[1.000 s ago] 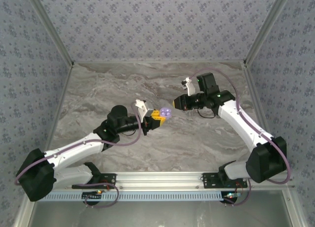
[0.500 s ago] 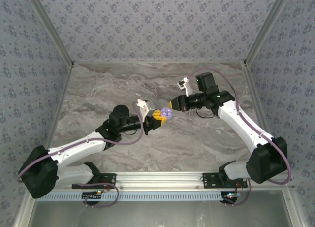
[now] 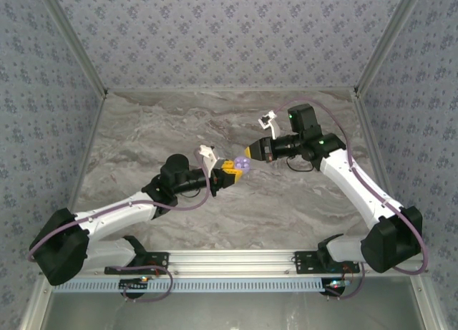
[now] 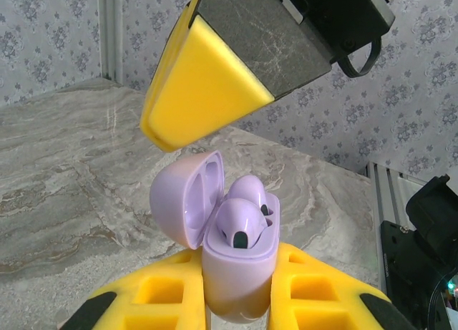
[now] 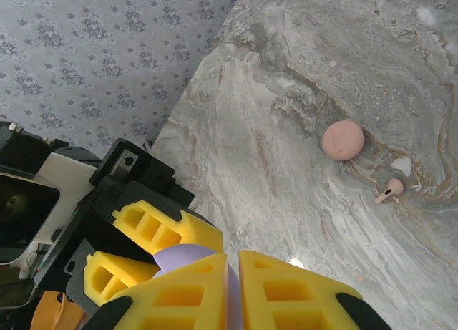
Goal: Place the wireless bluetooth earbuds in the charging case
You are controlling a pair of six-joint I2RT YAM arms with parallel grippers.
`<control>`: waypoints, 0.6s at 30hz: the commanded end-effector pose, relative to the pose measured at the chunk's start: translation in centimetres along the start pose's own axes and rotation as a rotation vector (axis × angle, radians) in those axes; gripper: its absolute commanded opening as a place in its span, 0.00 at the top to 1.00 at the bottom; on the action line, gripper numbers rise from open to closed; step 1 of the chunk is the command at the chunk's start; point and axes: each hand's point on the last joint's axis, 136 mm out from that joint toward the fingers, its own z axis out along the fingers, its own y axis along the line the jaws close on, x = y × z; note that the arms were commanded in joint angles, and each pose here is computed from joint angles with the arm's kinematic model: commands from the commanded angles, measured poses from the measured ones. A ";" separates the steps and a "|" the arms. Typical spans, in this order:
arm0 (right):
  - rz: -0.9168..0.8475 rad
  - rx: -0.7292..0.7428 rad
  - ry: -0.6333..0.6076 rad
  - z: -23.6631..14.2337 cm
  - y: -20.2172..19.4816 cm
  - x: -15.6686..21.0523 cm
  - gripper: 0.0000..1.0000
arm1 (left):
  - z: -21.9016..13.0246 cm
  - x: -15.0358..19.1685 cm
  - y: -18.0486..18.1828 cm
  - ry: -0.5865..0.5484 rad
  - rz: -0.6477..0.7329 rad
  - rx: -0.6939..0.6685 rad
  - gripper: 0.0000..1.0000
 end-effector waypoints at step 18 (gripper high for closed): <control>-0.050 -0.027 0.074 0.6 1.9 1.5 0.85 | -0.2 -1.6 1.0 -0.052 -0.010 -0.059 0.88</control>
